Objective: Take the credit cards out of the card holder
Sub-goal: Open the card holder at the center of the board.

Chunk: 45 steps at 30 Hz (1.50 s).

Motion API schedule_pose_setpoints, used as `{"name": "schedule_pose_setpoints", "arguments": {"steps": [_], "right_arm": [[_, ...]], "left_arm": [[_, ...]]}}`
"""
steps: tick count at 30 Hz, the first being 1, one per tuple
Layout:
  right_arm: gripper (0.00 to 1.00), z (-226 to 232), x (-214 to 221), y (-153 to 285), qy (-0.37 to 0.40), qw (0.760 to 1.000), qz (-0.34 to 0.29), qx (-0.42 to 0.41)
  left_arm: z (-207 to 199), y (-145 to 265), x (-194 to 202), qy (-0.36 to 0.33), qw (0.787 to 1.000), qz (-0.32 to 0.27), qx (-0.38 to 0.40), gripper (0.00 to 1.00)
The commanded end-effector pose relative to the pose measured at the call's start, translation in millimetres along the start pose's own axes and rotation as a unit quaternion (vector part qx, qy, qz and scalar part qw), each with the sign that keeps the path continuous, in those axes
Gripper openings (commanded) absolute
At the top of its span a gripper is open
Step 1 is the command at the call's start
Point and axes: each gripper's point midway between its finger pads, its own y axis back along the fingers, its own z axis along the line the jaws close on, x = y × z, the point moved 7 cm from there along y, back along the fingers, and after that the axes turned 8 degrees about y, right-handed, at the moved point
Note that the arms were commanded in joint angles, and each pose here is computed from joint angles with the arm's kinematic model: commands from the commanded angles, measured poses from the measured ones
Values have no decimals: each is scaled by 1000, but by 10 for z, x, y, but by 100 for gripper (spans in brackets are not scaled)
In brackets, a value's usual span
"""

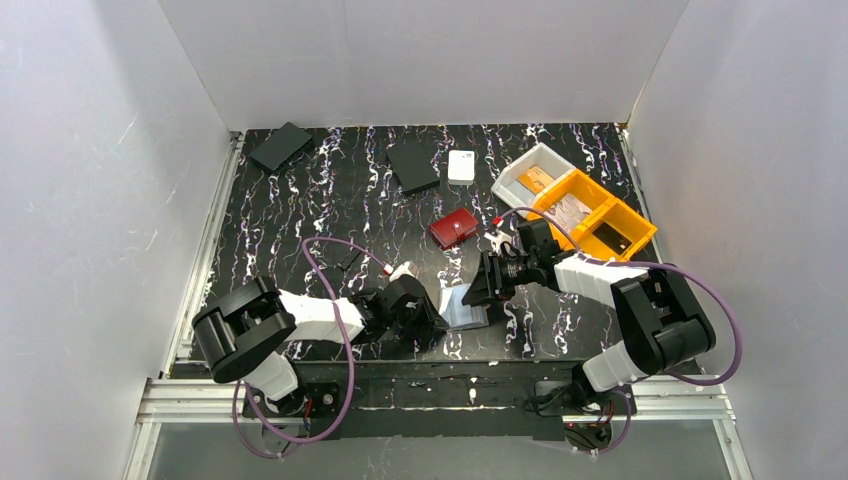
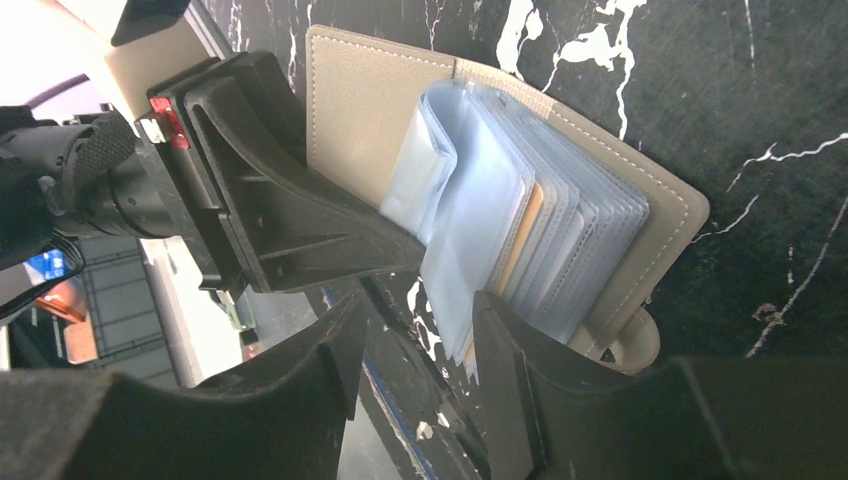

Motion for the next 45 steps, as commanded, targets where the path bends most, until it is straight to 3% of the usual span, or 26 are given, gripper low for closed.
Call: {"name": "schedule_pose_setpoints", "arguments": {"steps": [1, 18, 29, 33, 40, 45], "right_arm": [[52, 13, -2, -39, -20, 999, -6, -26], [55, 82, -95, -109, -27, 997, 3, -75], [60, 162, -166, -356, 54, 993, 79, -74], [60, 207, -212, -457, 77, 991, 86, -63], [59, 164, -198, -604, 73, 989, 117, -55], [59, 210, -210, -663, 78, 987, 127, -56]], "left_arm": [[120, -48, 9, 0, 1000, 2, -20, 10], [108, -60, 49, -4, 1000, 21, -5, 14], [148, -25, 43, -4, 1000, 26, -2, 21], [189, 41, 31, -6, 1000, 23, 3, 28], [315, 206, 39, -7, 1000, 23, 11, 48], [440, 372, 59, -2, 1000, 14, 25, 51]]}}
